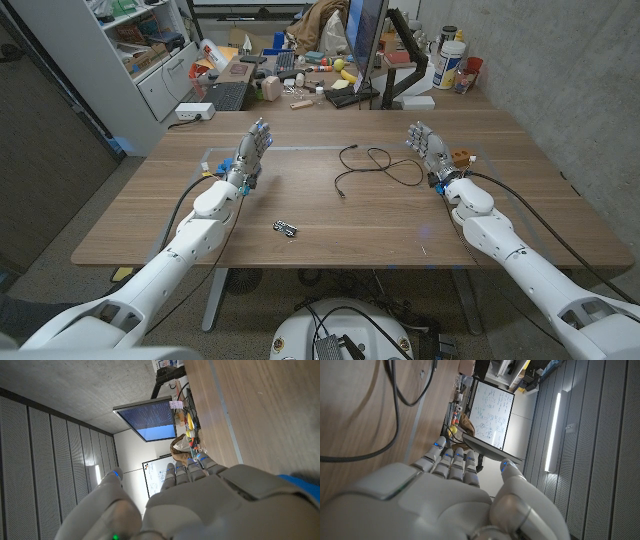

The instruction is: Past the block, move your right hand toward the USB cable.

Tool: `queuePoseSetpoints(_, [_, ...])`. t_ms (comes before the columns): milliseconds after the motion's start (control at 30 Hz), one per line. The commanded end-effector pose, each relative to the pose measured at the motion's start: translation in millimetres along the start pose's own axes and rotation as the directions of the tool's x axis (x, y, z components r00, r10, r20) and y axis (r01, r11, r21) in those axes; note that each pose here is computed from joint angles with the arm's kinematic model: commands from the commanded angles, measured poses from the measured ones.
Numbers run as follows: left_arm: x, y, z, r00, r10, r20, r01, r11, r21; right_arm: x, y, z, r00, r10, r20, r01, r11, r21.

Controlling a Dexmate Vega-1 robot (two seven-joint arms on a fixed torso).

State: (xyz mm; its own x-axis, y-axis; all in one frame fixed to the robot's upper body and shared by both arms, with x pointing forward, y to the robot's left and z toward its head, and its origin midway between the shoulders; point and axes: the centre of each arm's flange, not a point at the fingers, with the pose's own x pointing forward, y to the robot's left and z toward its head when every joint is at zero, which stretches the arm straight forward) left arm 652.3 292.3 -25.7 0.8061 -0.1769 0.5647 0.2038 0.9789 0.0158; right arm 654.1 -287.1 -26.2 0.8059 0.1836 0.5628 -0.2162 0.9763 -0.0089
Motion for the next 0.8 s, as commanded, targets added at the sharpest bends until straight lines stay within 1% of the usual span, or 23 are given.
queuePoseSetpoints(33, [-1.2,1.1,-1.0,1.000,-0.004,-0.008,0.004,1.000,-0.005,0.1,2.0,-2.9,1.000,0.003,-0.004,-0.002,1.000,0.008])
queuePoseSetpoints(300, [-1.6,-0.1,-2.1,1.000,-0.008,-0.013,0.008,1.000,-0.003,1.1,2.6,-3.9,1.000,0.008,0.001,-0.008,1.000,0.006])
queuePoseSetpoints(800, [-2.3,-2.8,-3.7,1.000,-0.012,-0.018,0.012,1.000,-0.007,6.8,2.7,4.1,0.999,0.023,0.035,-0.022,0.999,-0.023])
